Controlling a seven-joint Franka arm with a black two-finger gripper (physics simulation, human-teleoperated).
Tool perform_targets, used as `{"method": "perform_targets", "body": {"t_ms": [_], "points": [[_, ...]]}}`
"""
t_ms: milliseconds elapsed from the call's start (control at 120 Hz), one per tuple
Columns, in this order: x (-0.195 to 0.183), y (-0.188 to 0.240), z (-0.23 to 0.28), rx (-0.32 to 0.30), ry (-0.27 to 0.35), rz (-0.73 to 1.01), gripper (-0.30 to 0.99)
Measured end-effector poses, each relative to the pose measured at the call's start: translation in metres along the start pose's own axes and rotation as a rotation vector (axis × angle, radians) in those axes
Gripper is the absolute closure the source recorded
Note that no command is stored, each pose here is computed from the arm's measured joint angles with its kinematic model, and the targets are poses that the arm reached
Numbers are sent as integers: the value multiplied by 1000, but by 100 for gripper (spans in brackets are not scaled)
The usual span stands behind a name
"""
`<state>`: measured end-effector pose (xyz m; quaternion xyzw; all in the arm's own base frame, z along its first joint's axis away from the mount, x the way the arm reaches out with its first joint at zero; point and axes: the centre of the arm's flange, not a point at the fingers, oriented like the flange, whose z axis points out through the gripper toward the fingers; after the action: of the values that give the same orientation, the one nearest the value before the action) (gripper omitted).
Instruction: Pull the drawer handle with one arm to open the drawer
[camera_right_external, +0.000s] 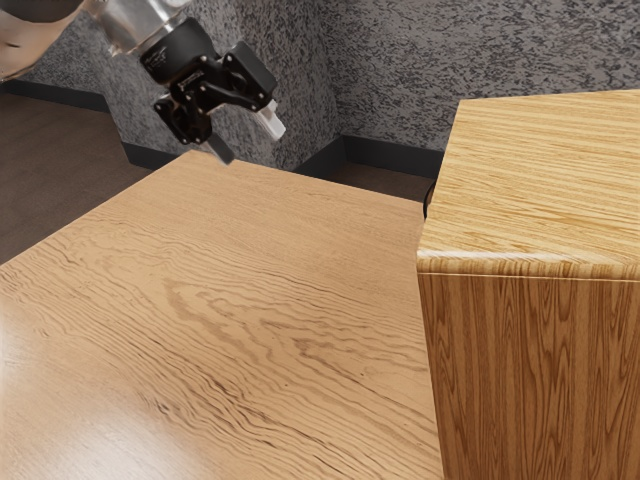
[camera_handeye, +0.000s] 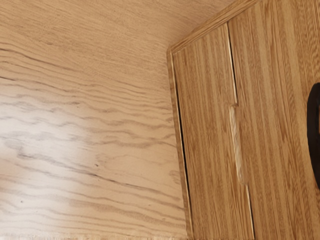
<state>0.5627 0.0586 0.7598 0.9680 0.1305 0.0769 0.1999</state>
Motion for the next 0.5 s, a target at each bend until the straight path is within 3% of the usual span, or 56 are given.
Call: {"method": "perform_targets", "body": {"t_ms": [125, 233, 500], "points": [[2, 7, 16, -66, -54, -101, 8], [10, 6, 32, -80, -85, -186, 8], [28, 23, 49, -107, -16, -266, 15]]}}
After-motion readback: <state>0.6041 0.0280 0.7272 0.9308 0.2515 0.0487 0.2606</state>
